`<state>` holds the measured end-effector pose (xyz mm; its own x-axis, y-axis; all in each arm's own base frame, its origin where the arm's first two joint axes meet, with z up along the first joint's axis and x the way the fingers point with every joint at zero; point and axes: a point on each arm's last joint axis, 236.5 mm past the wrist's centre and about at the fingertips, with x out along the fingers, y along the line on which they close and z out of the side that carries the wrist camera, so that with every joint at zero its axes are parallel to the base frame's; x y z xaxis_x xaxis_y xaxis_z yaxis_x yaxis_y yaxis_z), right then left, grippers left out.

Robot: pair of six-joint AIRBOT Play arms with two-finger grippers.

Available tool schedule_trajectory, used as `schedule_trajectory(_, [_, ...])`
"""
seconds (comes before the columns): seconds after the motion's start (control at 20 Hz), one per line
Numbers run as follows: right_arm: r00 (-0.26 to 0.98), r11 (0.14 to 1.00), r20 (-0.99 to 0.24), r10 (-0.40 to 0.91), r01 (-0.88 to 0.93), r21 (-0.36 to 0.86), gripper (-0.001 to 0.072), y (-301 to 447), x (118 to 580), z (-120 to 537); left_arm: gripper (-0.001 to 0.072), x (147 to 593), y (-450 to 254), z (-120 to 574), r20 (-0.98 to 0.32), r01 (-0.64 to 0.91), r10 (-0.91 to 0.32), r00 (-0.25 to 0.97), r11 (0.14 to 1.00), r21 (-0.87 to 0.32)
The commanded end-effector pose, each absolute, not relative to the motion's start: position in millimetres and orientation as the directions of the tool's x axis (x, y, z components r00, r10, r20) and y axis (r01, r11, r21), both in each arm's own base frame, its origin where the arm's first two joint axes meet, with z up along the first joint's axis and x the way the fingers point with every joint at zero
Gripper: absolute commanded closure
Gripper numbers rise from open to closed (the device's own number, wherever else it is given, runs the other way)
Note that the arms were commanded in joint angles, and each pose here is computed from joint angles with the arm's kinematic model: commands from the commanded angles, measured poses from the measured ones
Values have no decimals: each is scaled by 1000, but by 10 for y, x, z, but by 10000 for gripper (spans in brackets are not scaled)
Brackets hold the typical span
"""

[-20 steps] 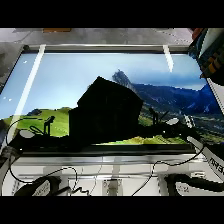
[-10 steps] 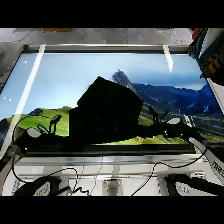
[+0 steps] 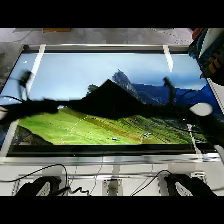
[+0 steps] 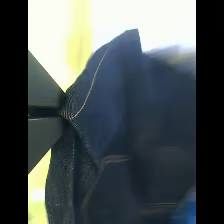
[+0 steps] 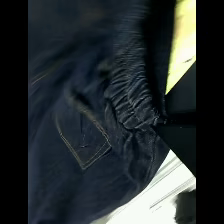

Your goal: Fold the clothes and pants, and hang the long-sleeved shirts on hangers.

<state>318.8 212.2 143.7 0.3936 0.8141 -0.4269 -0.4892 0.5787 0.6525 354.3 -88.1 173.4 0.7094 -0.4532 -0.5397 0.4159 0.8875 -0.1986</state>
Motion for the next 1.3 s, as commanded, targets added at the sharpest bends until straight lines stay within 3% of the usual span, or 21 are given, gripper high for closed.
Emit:
schedule_trajectory(0.0, [491, 532, -242, 837, -622, 574, 676, 2141, 3005, 2696, 699, 3252, -779, 3495, -141, 382, -376, 916, 924, 16])
schedule_trajectory(0.2, [465, 385, -10, 885, -721, 576, 675, 2210, 2415, 3730, 700, 2426, -756, 4460, 164, 312, -329, 930, 942, 123])
schedule_trajectory(0.3, [420, 314, 29, 907, -721, 618, 676, 2241, 2073, 3895, 701, 2058, -799, 4621, 230, 312, -334, 914, 942, 127])
schedule_trajectory(0.4, [403, 280, 31, 915, -688, 669, 675, 2246, 1851, 3914, 703, 1842, -884, 4567, 212, 344, -361, 908, 932, 111])
schedule_trajectory(0.55, [446, 349, -78, 892, -566, 747, 675, 2254, 1908, 3503, 703, 2049, -897, 3990, -31, 373, -373, 927, 928, -18])
schedule_trajectory(0.65, [528, 442, -186, 828, -411, 798, 675, 2214, 2256, 2984, 703, 2419, -880, 3467, -226, 379, -385, 895, 923, -71])
schedule_trajectory(0.85, [729, 587, -268, 630, -222, 778, 675, 2036, 3199, 1959, 703, 3388, -884, 2145, -528, 373, -420, 738, 906, -200])
schedule_trajectory(1.05, [852, 633, -306, 425, -39, 773, 675, 1752, 4038, 1289, 702, 4198, -1108, 1320, -596, 326, -427, 681, 904, -276])
schedule_trajectory(1.15, [829, 657, -382, 408, 24, 754, 675, 1802, 4237, 923, 702, 4188, -1510, 1000, -629, 339, -512, 584, 859, -384])
schedule_trajectory(1.25, [784, 683, -456, 421, 58, 728, 675, 1845, 4306, 667, 702, 4006, -1820, 761, -681, 391, -555, 478, 828, -401])
